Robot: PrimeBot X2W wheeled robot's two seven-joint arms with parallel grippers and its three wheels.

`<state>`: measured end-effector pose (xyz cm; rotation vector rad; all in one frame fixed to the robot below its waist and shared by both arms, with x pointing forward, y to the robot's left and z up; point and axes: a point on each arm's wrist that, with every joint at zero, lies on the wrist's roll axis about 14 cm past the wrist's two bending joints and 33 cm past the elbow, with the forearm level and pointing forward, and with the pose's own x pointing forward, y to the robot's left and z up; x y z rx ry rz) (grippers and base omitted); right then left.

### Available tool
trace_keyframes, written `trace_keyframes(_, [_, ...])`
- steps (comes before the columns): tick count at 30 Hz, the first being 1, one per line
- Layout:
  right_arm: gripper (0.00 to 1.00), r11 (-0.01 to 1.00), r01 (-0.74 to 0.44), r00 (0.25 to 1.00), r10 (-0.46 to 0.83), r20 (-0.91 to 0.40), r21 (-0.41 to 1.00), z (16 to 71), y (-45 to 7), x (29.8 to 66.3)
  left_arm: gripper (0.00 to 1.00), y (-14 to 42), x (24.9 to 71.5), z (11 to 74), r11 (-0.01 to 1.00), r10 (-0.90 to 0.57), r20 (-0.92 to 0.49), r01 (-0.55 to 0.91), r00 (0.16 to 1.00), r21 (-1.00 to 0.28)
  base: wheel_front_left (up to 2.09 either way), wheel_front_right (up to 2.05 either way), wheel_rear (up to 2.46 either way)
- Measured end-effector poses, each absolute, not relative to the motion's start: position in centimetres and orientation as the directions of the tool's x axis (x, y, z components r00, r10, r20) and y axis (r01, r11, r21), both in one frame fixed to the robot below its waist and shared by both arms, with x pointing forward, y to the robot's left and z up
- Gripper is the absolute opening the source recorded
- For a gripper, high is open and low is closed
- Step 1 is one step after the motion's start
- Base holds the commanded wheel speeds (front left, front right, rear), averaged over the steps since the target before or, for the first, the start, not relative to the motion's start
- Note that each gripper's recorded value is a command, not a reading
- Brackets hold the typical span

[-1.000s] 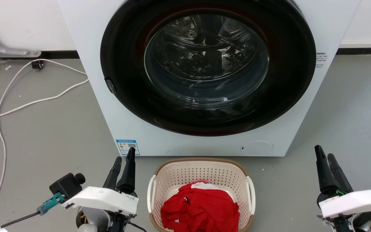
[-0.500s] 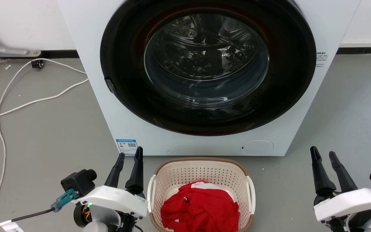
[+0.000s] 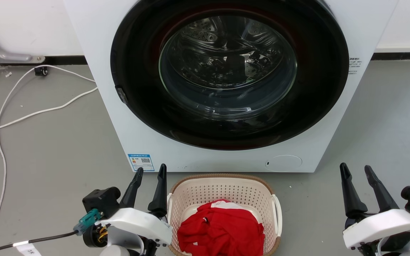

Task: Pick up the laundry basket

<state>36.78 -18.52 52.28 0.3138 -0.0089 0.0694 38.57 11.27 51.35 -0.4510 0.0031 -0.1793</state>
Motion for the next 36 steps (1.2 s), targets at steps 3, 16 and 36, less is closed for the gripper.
trace_keyframes(3, [1.00,0.957,-0.074,0.997,0.071,0.021,0.280,52.4,-18.4,36.8,1.00,11.1,38.5,51.4,0.896,-0.179,0.043,0.181,0.983,-0.405,0.00,0.00,0.00])
trace_keyframes(16, [1.00,0.982,-0.081,0.997,0.078,0.026,0.168,52.6,-18.3,36.6,1.00,10.2,38.4,51.9,0.926,-0.200,0.072,0.213,0.977,-0.313,0.00,0.00,0.00])
trace_keyframes(36, [1.00,0.996,-0.080,0.996,0.080,0.026,0.029,52.5,-18.1,36.2,1.00,9.1,38.3,51.9,0.953,-0.231,0.095,0.245,0.968,-0.178,0.00,0.00,0.00])
